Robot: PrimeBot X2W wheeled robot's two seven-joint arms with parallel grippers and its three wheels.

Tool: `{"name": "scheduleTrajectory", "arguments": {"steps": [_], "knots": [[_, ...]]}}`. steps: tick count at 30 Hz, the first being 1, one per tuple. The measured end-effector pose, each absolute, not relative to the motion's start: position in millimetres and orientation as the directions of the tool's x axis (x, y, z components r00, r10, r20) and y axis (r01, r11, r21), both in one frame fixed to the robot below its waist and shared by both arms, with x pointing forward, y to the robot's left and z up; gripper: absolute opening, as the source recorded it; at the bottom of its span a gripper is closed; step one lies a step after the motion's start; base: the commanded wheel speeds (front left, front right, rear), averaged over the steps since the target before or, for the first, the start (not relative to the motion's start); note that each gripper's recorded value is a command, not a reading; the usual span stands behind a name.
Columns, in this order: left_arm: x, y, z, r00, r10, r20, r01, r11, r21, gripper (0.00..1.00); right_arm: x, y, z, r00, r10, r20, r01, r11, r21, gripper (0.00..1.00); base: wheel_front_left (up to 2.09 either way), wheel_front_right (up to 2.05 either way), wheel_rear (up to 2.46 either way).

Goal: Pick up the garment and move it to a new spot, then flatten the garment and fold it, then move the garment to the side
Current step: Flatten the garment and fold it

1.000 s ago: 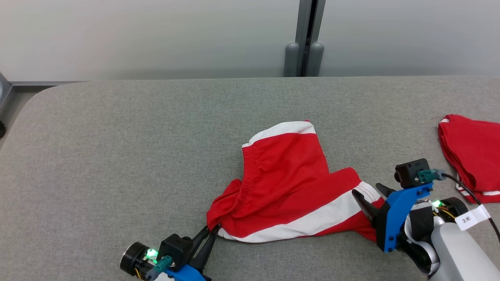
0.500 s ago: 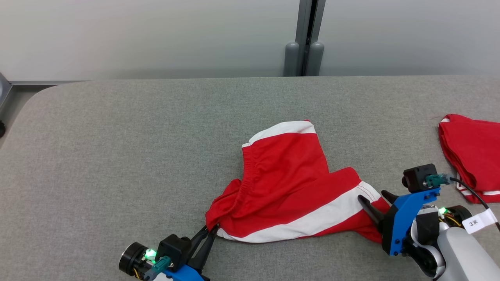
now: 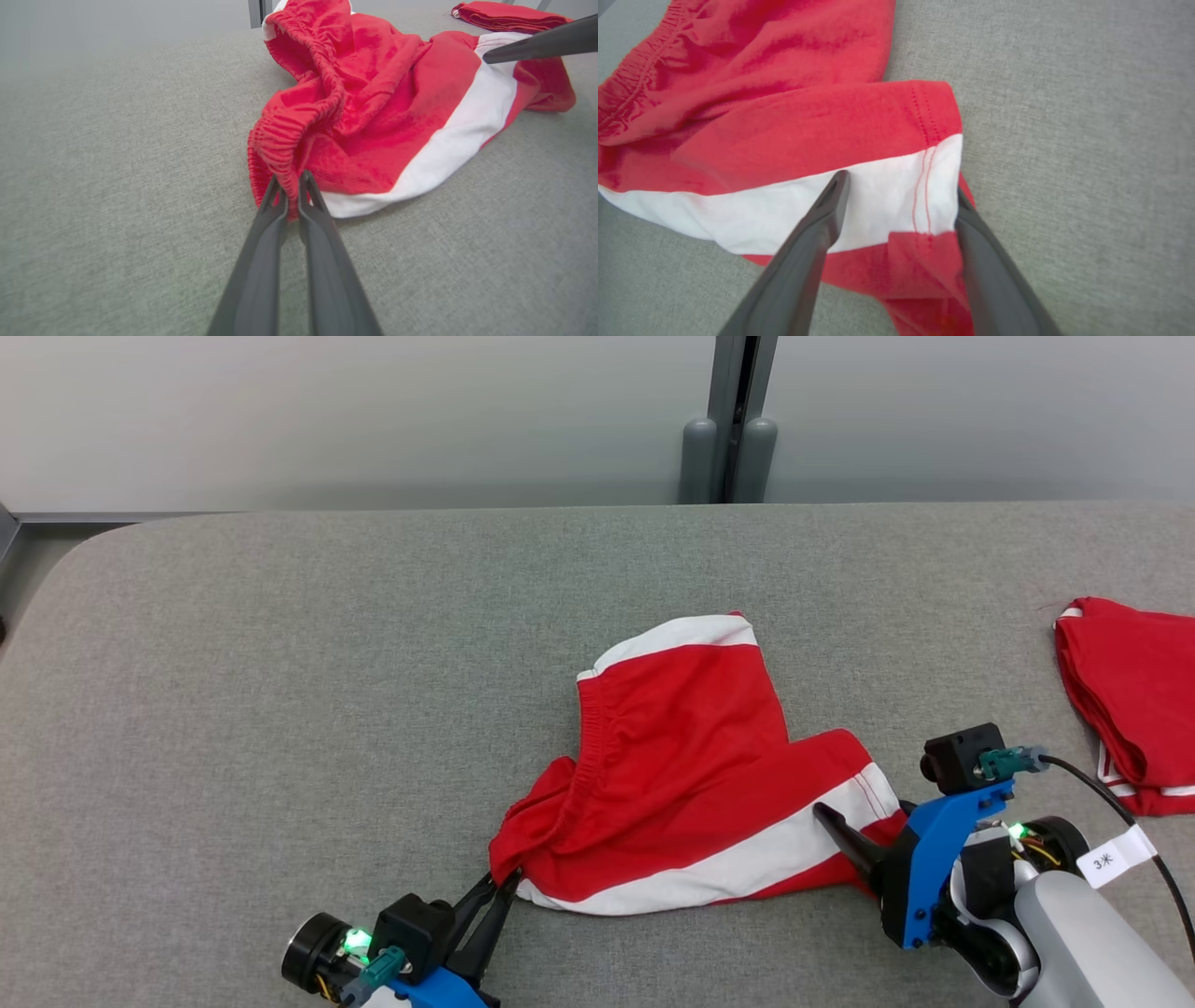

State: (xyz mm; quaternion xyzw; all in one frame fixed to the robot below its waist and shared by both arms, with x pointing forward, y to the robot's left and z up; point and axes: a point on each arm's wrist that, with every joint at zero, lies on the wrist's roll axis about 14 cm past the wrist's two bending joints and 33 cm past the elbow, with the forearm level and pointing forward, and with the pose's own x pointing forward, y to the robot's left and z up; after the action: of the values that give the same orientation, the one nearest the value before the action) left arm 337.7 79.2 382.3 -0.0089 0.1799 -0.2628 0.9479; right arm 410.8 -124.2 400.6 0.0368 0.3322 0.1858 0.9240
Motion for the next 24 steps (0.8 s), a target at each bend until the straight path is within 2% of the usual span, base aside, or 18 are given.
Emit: {"name": "scheduleTrajectory", "arguments": {"steps": [2,3,4,7,9,13,17,24], "knots": [[338.3,79.0,381.9,0.796,-0.502,-0.337,0.496,0.861,-0.112,0.00,411.9,-124.4,401.3,0.711,0.369,-0.599,-0.322,0.928,0.189,0.76,0.00,0.00,0.00],[338.6,78.9,381.6,0.796,-0.503,-0.338,0.496,0.861,-0.112,0.00,413.0,-124.1,402.0,0.713,0.370,-0.595,-0.324,0.927,0.189,0.58,0.00,0.00,0.00],[338.8,79.0,381.3,0.795,-0.503,-0.339,0.496,0.861,-0.112,0.00,414.0,-123.9,402.6,0.716,0.372,-0.591,-0.324,0.927,0.190,0.47,0.00,0.00,0.00],[340.0,79.4,381.2,0.796,-0.502,-0.339,0.496,0.861,-0.112,0.00,416.4,-123.2,402.9,0.718,0.374,-0.588,-0.324,0.926,0.193,0.25,0.00,0.00,0.00],[342.1,79.6,382.4,0.798,-0.501,-0.335,0.495,0.862,-0.111,0.00,417.3,-123.4,402.3,0.720,0.373,-0.585,-0.322,0.927,0.195,0.00,0.00,0.00,0.00],[345.3,80.7,384.9,0.805,-0.495,-0.325,0.484,0.867,-0.122,0.00,423.0,-122.5,408.0,0.742,0.377,-0.553,-0.320,0.926,0.202,0.00,0.00,0.00,0.00],[355.7,83.5,398.8,0.832,-0.480,-0.279,0.454,0.877,-0.155,0.00,435.1,-122.1,429.1,0.798,0.384,-0.464,-0.316,0.923,0.220,0.00,0.00,0.00,0.00],[389.9,94.2,468.4,0.886,-0.455,-0.082,0.431,0.878,-0.209,0.00,451.1,-129.7,488.9,0.897,0.372,-0.239,-0.328,0.922,0.206,0.00,0.00,0.00,0.00]]}}
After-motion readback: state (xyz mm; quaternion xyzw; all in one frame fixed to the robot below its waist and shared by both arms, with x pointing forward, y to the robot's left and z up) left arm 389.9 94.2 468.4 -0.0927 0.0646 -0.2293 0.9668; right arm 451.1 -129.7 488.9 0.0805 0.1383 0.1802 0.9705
